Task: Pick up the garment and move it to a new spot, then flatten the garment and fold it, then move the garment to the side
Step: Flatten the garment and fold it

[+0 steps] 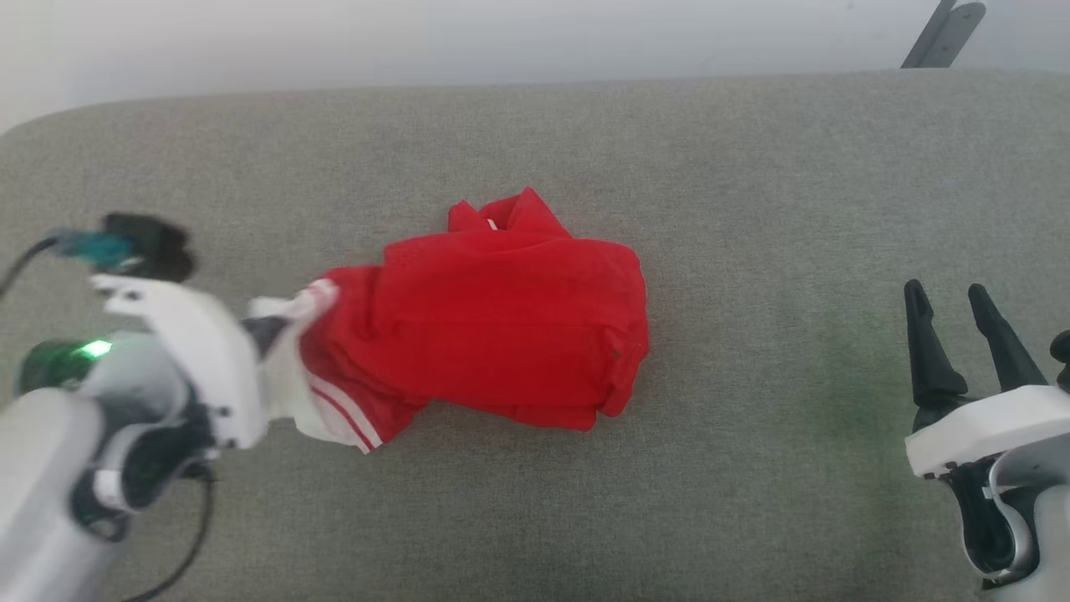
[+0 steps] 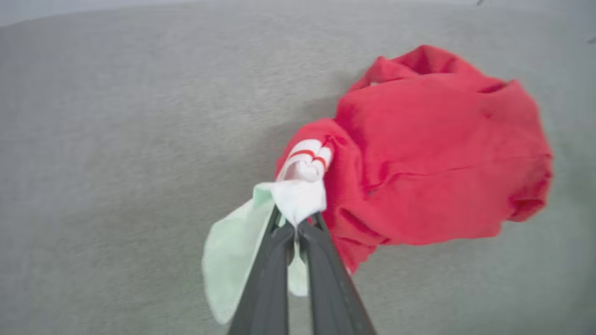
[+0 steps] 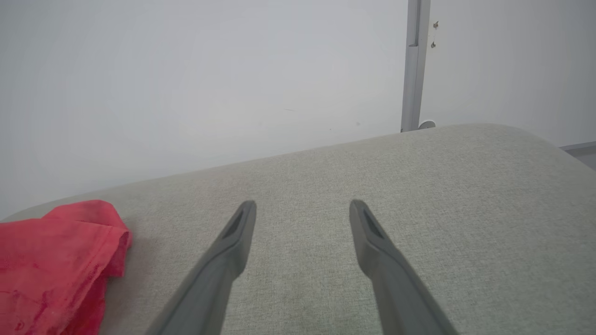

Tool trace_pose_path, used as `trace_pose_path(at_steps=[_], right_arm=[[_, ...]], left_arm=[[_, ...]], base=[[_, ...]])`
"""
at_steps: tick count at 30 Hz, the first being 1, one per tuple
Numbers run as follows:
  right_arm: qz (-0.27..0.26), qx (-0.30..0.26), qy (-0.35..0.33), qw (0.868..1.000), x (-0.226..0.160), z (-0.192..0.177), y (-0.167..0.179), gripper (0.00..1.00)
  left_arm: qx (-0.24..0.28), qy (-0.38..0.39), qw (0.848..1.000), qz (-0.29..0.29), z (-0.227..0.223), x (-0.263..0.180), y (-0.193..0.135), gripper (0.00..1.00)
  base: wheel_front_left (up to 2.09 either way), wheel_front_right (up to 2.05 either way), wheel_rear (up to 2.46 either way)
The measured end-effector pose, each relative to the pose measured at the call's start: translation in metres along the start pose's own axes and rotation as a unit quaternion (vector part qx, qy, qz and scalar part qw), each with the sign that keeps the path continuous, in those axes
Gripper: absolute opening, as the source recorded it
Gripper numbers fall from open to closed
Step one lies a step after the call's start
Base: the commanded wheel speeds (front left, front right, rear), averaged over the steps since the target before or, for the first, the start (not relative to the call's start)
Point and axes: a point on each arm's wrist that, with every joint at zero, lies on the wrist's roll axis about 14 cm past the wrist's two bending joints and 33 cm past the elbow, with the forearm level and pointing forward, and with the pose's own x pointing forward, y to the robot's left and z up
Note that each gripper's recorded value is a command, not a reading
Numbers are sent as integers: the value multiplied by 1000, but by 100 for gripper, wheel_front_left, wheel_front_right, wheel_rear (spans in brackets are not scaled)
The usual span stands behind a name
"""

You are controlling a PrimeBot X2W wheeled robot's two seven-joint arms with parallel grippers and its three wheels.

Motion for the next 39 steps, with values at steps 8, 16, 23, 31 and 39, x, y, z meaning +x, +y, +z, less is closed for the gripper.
trace_pose_path(at_steps=[8, 16, 23, 31, 39], right_arm=[[-2, -1, -2, 1000, -6, 5, -2, 100], [-11, -1, -4, 1000, -11, 6, -8, 100], [-13, 3, -3, 1000, -1, 3, -8, 100], [-17, 7, 5, 1000, 2, -6, -11, 100], [-3, 7, 2, 1000, 1, -3, -3, 100]], left_arm=[[63, 0, 988, -142, 12, -6, -107, 0], [113, 44, 956, -267, -27, -11, -195, 0], [133, 81, 937, -314, -64, 17, -227, 0], [138, 93, 934, -317, -83, 41, -230, 40], [140, 41, 944, -297, -57, 36, -217, 100]], base=[[0, 0, 0], [0, 0, 0], [0, 0, 0], [0, 0, 0], [0, 0, 0]])
